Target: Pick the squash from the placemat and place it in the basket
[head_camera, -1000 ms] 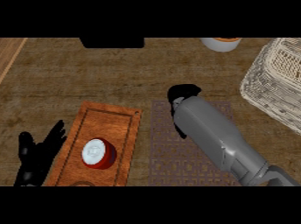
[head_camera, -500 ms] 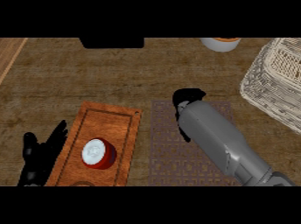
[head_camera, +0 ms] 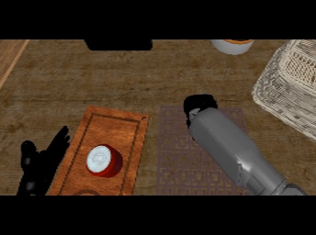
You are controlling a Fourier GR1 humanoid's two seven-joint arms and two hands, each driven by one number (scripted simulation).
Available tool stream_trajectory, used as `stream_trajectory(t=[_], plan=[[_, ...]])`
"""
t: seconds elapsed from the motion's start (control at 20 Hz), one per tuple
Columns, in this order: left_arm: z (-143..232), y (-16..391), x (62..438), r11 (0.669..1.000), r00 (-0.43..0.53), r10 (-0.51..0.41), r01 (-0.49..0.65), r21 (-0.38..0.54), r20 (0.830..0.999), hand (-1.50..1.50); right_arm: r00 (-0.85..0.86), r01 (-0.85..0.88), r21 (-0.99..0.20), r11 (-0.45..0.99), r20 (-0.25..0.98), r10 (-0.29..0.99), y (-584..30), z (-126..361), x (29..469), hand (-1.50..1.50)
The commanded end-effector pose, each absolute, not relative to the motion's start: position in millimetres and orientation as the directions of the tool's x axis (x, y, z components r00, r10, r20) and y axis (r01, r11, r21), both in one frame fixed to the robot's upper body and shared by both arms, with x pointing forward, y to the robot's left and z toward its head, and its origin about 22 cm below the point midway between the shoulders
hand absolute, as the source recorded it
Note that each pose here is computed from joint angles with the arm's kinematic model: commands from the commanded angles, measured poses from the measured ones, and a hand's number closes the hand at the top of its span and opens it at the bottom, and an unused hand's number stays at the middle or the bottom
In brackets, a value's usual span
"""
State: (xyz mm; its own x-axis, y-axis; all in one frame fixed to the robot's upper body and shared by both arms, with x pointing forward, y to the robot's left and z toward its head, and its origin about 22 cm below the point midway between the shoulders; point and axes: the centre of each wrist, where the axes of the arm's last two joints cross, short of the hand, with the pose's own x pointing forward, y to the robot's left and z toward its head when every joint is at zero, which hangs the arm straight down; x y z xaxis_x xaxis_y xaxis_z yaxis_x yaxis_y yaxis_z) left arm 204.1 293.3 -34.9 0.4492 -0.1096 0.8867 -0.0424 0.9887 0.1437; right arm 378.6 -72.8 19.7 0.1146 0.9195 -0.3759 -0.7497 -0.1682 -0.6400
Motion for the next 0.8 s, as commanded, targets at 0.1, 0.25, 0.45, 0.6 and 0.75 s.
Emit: stream_trajectory(t=[0.1,0.25,0.45,0.6,0.75], plan=[[-50.4,293.1,196.6,0.989,0.533,-0.104,-0.036,0.145,0.840,0.00,0.019,-0.734,-0.604,-0.310,-0.474,0.880,-74.7,3.1,368.0,1.50],[-63.1,305.0,188.5,0.990,0.540,-0.083,-0.055,0.134,0.837,0.00,0.012,-0.723,-0.605,-0.332,-0.492,0.871,-74.9,16.3,370.8,1.50],[-31.5,299.4,203.7,0.990,0.525,-0.076,-0.062,0.127,0.848,0.00,0.008,-0.720,-0.609,-0.333,-0.487,0.873,-99.2,-7.0,362.2,1.50],[-49.0,305.0,187.1,0.988,0.542,-0.094,-0.054,0.146,0.835,0.00,-0.160,-0.628,-0.669,-0.398,-0.389,0.907,-108.6,12.1,347.4,1.50],[-50.7,300.8,186.7,0.986,0.540,-0.067,-0.091,0.137,0.839,0.00,-0.442,-0.528,-0.750,-0.399,-0.159,0.883,-97.4,15.6,320.3,1.50]])
